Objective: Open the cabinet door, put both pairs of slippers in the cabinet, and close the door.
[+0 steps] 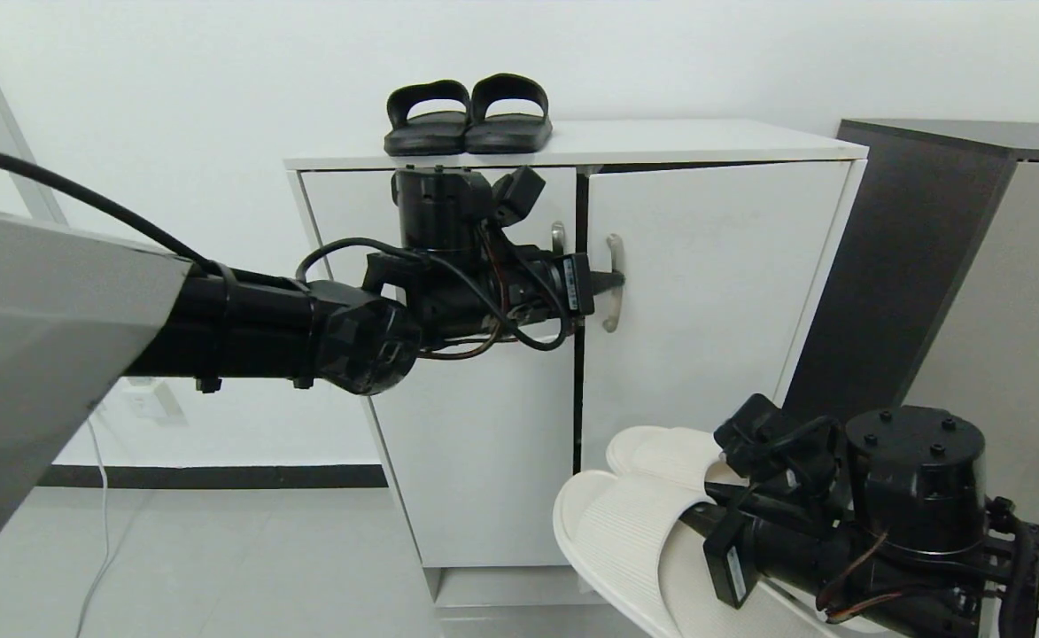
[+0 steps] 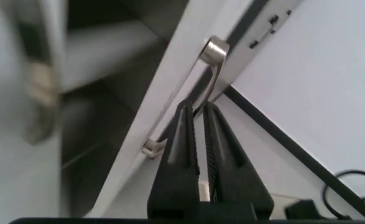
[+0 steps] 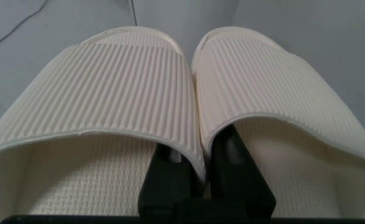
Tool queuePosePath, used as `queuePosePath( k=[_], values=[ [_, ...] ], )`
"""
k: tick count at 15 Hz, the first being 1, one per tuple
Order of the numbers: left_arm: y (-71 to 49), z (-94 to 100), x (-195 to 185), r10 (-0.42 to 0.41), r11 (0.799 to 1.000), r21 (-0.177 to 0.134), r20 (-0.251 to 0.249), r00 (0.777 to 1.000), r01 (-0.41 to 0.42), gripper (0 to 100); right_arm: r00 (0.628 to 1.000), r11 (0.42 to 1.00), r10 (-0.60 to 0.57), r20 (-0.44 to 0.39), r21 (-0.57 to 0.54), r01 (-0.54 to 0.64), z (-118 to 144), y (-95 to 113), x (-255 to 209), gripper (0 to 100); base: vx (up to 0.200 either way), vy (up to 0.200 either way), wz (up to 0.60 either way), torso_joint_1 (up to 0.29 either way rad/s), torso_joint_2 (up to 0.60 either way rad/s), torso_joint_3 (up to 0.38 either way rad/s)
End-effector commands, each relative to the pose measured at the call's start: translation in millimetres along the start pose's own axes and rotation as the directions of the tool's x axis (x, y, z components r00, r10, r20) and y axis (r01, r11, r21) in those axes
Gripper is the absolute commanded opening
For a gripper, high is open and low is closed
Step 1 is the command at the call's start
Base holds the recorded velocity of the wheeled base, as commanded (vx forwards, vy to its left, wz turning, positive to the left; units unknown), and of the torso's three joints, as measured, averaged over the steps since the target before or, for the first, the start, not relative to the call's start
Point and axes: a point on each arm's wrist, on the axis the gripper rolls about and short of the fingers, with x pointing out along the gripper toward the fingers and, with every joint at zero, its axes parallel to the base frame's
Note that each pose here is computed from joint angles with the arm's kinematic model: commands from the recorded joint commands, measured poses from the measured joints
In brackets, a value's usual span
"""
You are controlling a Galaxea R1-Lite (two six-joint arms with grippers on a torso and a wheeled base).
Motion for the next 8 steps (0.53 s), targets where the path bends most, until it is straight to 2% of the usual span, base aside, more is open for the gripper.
queuePosePath(
  k=[1,3,8],
  values=[
    [-26.8,10.8,-14.5,-0.044,0.999,0.022,0.025,0.999,0.043,0,1.000,1.000,0.009,0.010,-0.003,-0.009,2.0,2.4,-2.3,0,0.000,0.000,0.00,0.000,0.00,0.000],
    [-41.5,12.6,-23.2,-0.068,0.997,0.029,0.025,0.997,0.068,0,1.000,1.000,0.020,0.019,-0.007,-0.020,3.5,5.4,-5.4,0,0.000,0.000,0.00,0.000,0.00,0.000],
    [-55.0,9.8,-53.1,-0.048,0.999,0.023,0.019,0.999,0.048,0,0.999,0.999,0.035,0.026,-0.017,-0.035,3.9,9.8,-11.0,0,0.000,0.000,0.00,0.000,0.00,0.000]
  ],
)
